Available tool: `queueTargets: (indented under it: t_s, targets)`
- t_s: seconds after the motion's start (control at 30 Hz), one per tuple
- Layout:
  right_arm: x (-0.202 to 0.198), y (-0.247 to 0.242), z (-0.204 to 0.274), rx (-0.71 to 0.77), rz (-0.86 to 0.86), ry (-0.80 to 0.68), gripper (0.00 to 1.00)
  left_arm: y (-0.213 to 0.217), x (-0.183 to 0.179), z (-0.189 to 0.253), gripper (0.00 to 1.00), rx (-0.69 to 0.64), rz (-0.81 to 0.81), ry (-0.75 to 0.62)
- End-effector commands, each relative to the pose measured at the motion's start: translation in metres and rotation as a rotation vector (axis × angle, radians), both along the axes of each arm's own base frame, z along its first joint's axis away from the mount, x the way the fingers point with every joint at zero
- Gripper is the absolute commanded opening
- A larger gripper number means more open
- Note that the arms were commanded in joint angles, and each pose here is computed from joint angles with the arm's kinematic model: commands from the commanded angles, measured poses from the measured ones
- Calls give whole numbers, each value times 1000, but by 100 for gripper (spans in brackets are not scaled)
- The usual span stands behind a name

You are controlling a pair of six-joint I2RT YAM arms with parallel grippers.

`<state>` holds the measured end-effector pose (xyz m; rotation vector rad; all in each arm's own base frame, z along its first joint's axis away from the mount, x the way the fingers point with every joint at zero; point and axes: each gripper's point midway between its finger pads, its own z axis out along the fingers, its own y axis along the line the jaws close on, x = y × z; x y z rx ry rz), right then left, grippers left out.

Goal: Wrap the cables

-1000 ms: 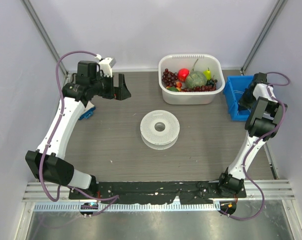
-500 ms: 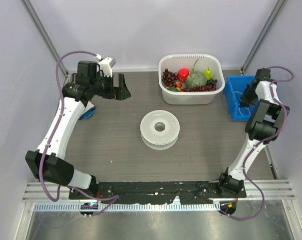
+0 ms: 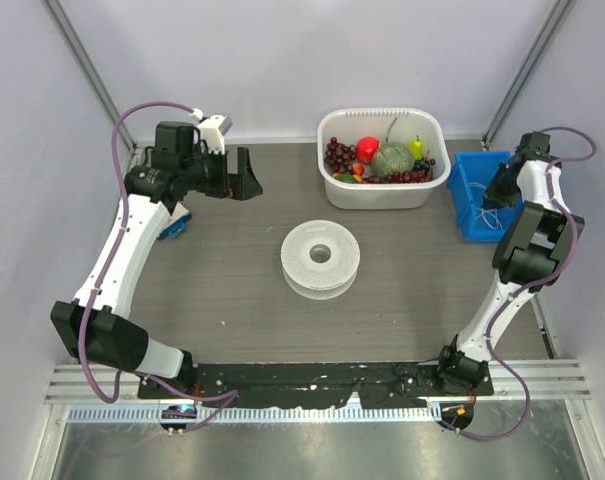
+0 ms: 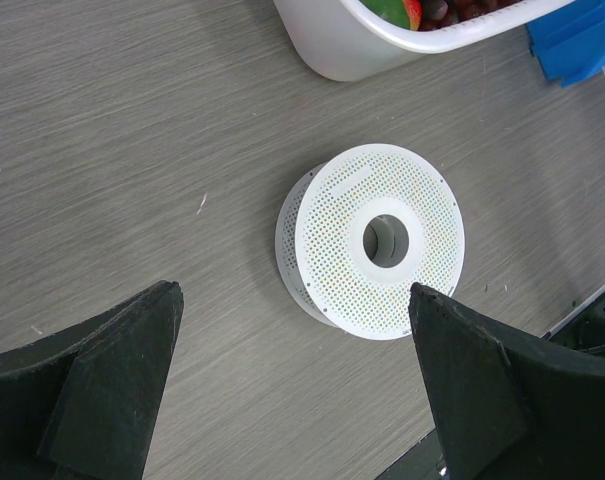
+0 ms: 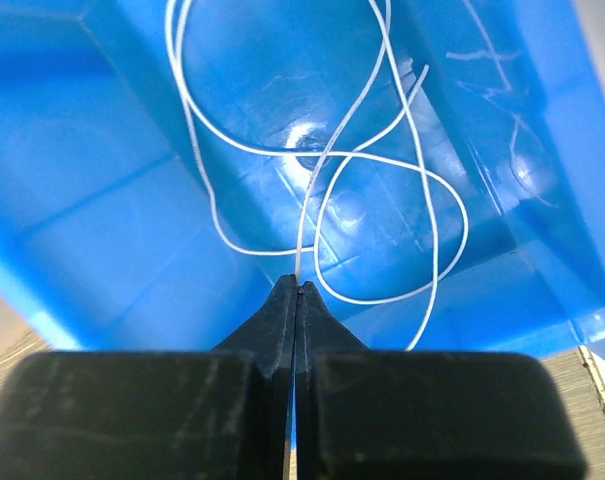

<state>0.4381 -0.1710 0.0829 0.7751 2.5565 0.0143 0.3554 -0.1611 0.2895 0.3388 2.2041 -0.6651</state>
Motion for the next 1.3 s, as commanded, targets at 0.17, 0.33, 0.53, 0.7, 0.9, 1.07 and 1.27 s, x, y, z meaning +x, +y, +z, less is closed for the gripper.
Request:
queueTargets:
  t_s: [0.17, 0.33, 0.53, 0.7, 0.9, 1.07, 1.27]
  targets:
    - [16, 10, 140, -56, 97, -345, 1, -3, 2, 34, 100, -40, -15, -86]
    - [12, 22, 169, -59, 166, -399, 1, -4, 1, 37, 100, -42, -19, -89]
    - [-5, 6, 115, -97, 173, -182, 29, -4, 1, 36, 100, -42, -19, -86]
    - [-7, -4, 72, -97, 145, -80, 47, -4, 1, 35, 100, -46, -20, -85]
    - [1, -18, 35, -123, 63, -44, 48, -5, 3, 31, 100, -45, -19, -79]
    - [4, -29, 12, -147, -47, 12, 48, -4, 4, 26, 100, -40, -17, -71]
    - [18, -26, -2, -157, -124, 17, 48, -5, 4, 20, 100, -37, -18, -59]
